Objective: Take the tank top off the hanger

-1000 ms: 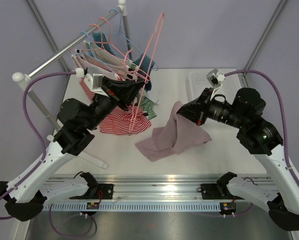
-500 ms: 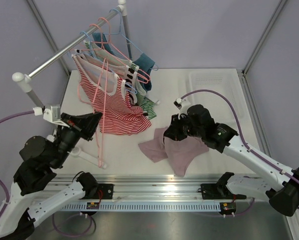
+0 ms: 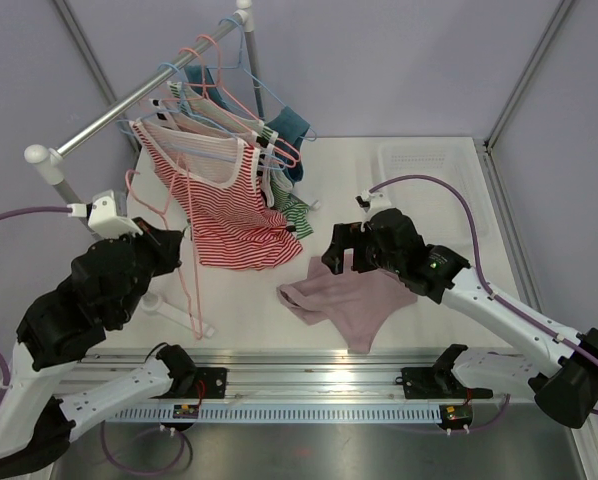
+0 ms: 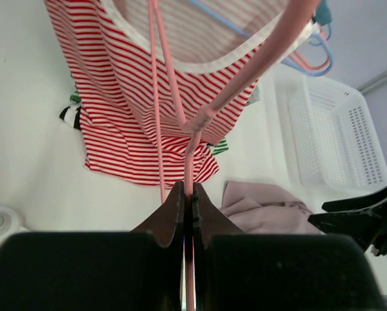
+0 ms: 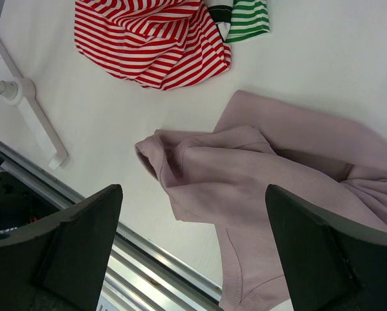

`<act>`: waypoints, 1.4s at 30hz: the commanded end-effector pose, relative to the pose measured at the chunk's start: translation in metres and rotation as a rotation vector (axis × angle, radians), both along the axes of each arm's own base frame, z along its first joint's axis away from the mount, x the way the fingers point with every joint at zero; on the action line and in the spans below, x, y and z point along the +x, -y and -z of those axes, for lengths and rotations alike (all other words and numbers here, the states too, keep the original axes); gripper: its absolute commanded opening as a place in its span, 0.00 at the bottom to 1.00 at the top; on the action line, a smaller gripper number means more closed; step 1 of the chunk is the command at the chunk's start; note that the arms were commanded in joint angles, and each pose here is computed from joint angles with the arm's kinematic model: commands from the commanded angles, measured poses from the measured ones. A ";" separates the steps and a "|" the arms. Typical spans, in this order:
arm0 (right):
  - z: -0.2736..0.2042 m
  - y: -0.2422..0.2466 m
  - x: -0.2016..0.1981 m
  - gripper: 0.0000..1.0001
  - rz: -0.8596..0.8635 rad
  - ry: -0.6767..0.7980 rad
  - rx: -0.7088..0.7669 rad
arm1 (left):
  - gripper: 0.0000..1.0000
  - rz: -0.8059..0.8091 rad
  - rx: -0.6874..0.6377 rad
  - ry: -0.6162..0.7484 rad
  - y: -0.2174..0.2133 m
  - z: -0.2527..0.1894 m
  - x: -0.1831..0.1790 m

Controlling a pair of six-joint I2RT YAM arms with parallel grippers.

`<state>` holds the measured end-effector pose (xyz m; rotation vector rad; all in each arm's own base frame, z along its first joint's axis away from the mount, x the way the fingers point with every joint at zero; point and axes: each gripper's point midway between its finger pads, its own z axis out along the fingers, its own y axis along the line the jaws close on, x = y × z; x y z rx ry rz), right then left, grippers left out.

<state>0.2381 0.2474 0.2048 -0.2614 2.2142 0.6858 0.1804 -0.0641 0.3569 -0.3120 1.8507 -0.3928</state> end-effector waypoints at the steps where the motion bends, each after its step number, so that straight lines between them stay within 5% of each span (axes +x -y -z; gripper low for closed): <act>1: -0.017 0.004 0.009 1.00 0.042 0.050 0.004 | 0.00 -0.037 -0.033 0.082 -0.006 -0.036 0.005; 16: -0.025 -0.002 0.017 1.00 0.034 0.070 -0.001 | 0.00 -0.355 0.286 -0.069 -0.039 -0.059 0.031; 32: -0.034 -0.001 0.015 1.00 0.012 0.091 -0.005 | 0.00 -0.498 0.227 -0.032 -0.073 -0.102 0.082; 42: -0.014 -0.013 0.013 0.99 -0.068 0.034 -0.065 | 0.00 -0.423 0.187 -0.135 -0.065 -0.033 0.104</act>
